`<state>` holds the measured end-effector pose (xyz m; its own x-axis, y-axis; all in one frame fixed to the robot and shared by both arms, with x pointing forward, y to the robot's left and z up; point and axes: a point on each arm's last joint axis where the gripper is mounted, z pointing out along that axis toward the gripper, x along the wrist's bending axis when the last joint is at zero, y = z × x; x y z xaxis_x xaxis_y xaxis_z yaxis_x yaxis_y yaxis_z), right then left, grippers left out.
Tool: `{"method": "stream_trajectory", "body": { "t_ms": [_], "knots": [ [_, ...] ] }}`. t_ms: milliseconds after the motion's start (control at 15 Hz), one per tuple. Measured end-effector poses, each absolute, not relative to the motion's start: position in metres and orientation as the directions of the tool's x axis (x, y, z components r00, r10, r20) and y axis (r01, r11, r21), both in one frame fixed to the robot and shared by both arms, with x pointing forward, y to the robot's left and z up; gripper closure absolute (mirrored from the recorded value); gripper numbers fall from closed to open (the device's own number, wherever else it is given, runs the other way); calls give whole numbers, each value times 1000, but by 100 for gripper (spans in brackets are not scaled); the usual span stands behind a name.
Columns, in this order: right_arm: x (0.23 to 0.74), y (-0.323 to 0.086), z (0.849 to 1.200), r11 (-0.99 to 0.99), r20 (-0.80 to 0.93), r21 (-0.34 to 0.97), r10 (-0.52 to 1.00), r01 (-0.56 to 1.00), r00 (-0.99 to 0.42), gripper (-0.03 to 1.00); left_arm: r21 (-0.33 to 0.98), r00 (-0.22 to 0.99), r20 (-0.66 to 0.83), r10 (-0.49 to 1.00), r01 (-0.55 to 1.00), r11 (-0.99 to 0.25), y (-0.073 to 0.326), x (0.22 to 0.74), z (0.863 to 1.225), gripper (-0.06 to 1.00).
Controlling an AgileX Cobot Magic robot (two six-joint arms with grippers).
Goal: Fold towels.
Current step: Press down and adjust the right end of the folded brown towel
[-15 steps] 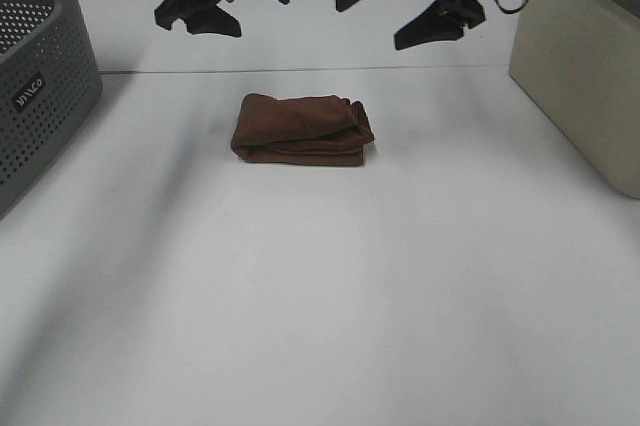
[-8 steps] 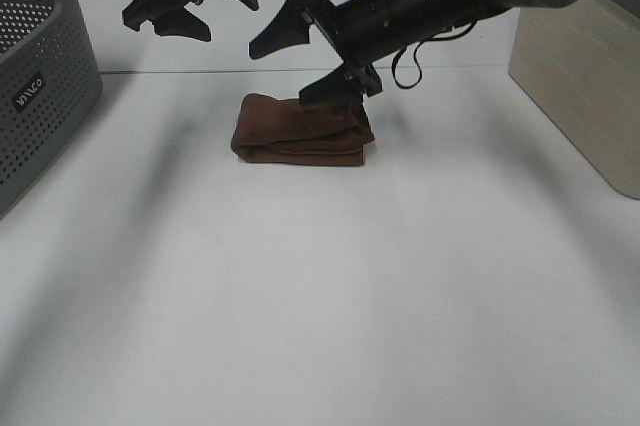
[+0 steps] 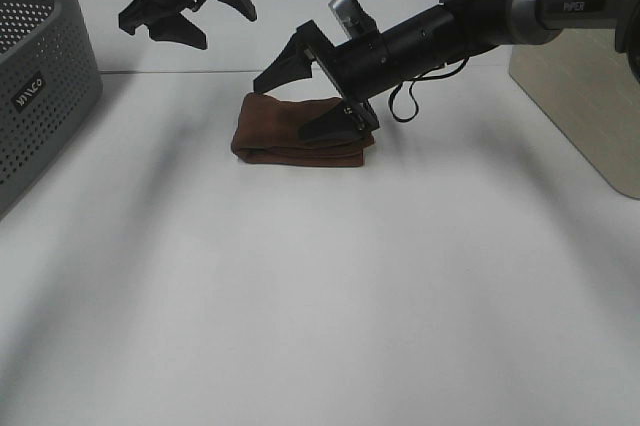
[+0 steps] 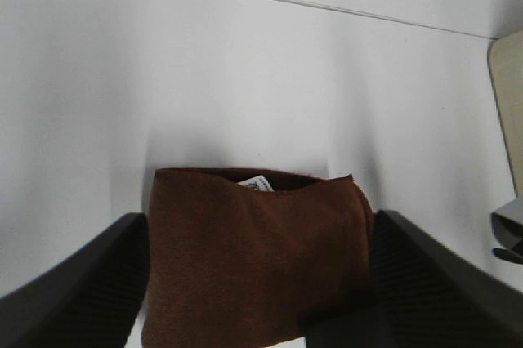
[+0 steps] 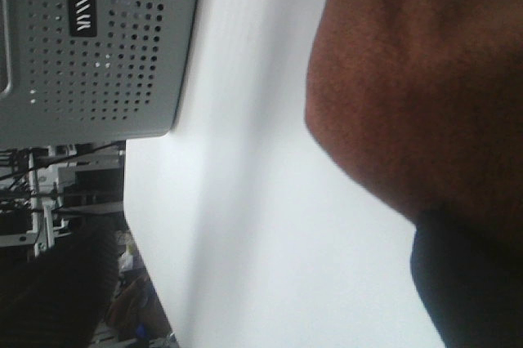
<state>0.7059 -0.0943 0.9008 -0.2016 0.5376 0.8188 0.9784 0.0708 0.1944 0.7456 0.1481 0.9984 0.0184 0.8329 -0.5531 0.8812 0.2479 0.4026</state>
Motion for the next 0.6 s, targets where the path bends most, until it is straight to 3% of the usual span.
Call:
{"method": "stream_trajectory", "body": {
  "t_ms": [267,600],
  "knots": [
    [702,-117,950,156,790,218,551,963,-268,6,482,114,-389,914,871,97,161,729,1037,23],
    [683,-143,1023,190,541,285,777,940,-321,6,444,156,-208,966,895,-48,181,695,1085,23]
  ]
}}
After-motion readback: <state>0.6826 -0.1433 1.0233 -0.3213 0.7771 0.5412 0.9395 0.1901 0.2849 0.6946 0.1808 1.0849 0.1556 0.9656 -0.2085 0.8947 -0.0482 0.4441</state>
